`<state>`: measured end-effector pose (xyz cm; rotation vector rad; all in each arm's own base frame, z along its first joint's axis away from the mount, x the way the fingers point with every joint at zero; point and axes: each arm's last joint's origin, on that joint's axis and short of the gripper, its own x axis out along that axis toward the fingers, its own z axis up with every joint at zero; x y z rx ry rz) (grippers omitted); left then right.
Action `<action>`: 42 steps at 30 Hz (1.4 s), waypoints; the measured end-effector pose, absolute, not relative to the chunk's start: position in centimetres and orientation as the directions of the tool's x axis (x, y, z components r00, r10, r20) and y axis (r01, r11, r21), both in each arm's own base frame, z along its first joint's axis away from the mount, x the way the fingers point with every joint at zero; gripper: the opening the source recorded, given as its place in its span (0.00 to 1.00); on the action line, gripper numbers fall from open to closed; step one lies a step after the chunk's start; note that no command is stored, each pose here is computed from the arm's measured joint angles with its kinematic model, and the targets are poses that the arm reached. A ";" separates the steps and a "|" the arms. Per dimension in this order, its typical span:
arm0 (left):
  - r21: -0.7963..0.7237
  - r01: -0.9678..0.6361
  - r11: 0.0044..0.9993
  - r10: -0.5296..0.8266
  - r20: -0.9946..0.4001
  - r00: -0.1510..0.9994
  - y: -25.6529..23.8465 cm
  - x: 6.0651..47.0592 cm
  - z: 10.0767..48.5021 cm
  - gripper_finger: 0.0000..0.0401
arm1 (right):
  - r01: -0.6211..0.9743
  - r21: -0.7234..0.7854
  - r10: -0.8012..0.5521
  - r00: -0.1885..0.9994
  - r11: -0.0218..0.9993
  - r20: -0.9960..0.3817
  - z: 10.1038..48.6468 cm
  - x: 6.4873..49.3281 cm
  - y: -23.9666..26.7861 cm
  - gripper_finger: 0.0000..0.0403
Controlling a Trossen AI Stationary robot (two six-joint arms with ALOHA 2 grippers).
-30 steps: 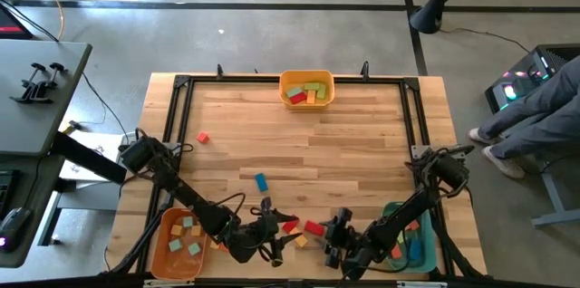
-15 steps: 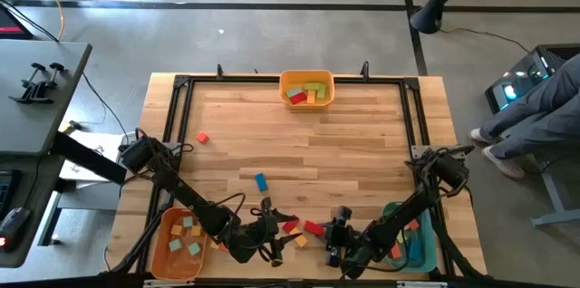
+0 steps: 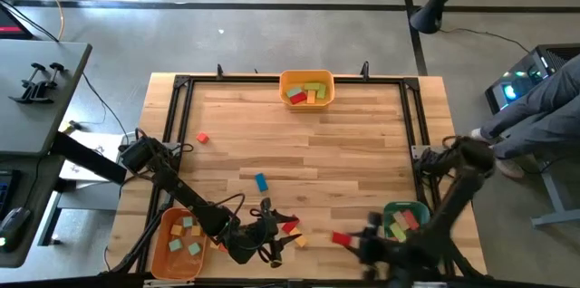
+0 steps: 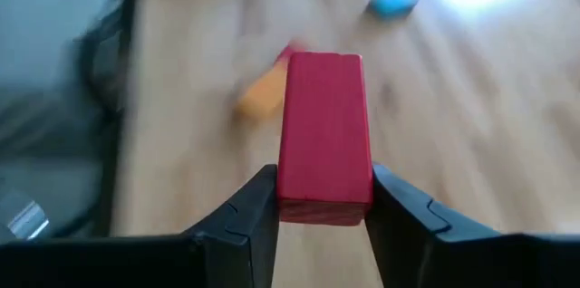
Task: Sort blocks by size
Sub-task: Put the large red rectangle block into the green bin
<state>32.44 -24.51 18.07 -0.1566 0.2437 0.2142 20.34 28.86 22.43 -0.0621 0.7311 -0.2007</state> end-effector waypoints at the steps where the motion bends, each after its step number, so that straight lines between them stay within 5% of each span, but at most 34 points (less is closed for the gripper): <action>1: -0.127 -0.229 0.965 0.191 -0.255 0.948 -24.5 32.4 18.1 0.47 | 0.149 -0.101 -0.177 0.685 0.984 -0.707 23.7 19.3 29.2 0.32; 5: -0.127 -0.229 0.965 0.191 -0.255 0.948 -24.5 32.4 18.1 0.47 | 0.207 -0.037 -0.123 0.419 0.978 -0.899 27.0 15.4 29.8 0.32; 10: -0.125 -0.228 0.966 0.191 -0.255 0.948 -24.5 32.4 18.1 0.47 | 0.382 -0.011 -0.090 0.190 0.924 -0.978 29.1 10.9 30.6 0.32; 16: -0.118 -0.226 0.967 0.191 -0.255 0.948 -24.5 32.4 18.1 0.47 | 0.537 -0.114 -0.201 0.105 0.836 -0.974 27.1 8.5 30.1 0.32; 26: -0.116 -0.226 0.967 0.191 -0.256 0.948 -24.5 32.4 18.1 0.47 | 0.670 -0.269 -0.381 0.023 0.692 -0.924 21.2 10.9 26.7 0.32; 34: -0.117 -0.228 0.967 0.193 -0.255 0.948 -24.5 32.5 18.1 0.47 | 0.596 -0.268 -0.320 -0.020 0.757 -0.947 18.9 13.6 25.3 0.32; 42: -0.117 -0.228 0.967 0.193 -0.255 0.947 -24.5 32.5 18.1 0.47 | 0.542 -0.282 -0.191 -0.220 0.791 -0.957 18.8 13.8 25.5 0.32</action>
